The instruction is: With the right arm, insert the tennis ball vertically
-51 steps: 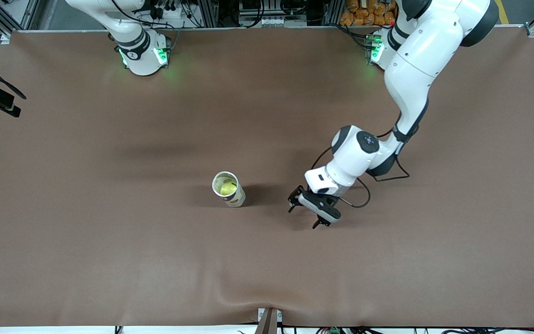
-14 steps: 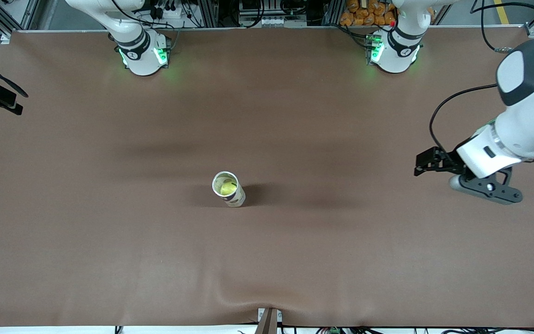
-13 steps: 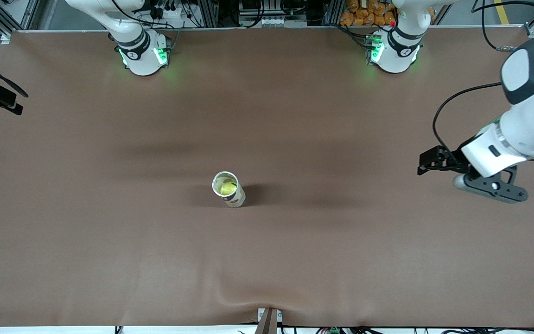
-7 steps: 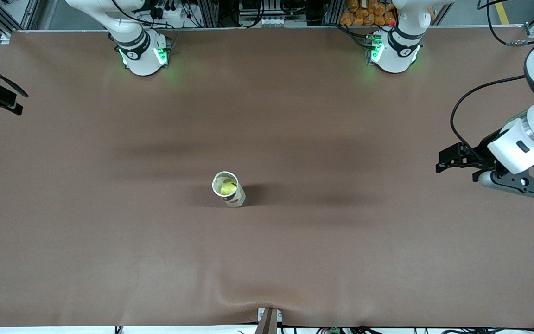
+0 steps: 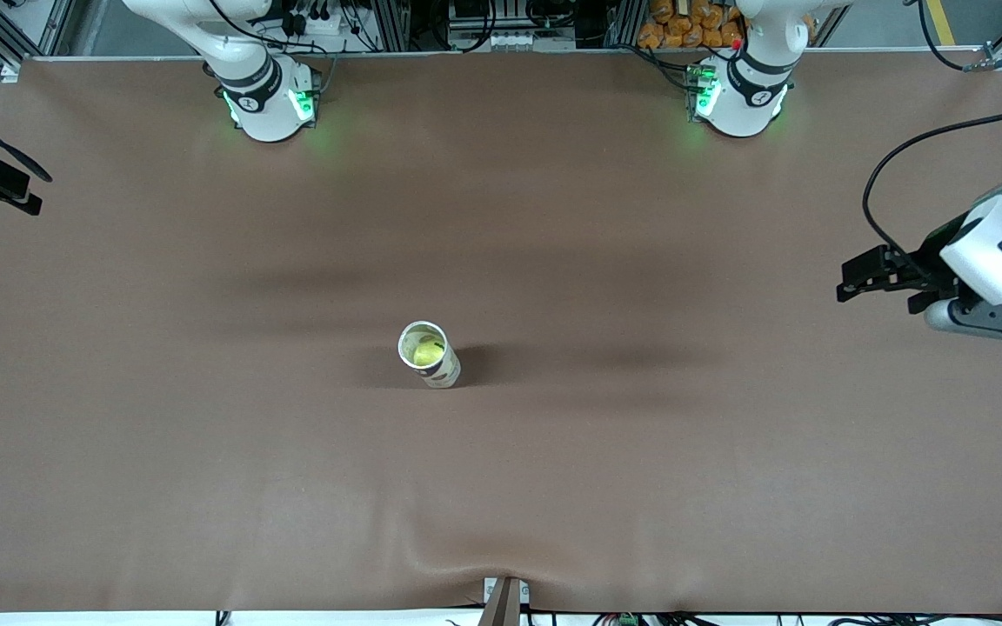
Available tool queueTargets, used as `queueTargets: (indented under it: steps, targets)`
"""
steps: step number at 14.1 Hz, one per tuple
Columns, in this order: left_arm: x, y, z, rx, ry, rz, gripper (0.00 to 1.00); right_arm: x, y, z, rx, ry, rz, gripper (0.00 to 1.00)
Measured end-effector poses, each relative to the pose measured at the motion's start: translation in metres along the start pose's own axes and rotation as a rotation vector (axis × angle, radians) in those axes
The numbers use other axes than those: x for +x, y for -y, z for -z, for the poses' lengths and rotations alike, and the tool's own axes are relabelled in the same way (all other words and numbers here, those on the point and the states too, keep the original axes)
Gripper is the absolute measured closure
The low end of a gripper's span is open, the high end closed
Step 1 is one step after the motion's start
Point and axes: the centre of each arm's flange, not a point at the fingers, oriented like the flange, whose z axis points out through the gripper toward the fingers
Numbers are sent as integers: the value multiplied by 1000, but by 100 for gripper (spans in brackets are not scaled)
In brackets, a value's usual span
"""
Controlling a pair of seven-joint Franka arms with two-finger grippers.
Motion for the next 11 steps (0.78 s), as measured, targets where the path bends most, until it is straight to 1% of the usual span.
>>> queueTargets:
  steps: [4,7,11]
  targets:
    - [-6,19,11,35,4,25,0,0,0,0,0,0,0,0]
    - [-7,22,17,92,5,17,0,0,0,0,0,0,0,0]
    - [-8,25,20,105,5,20,0,0,0,0,0,0,0,0]
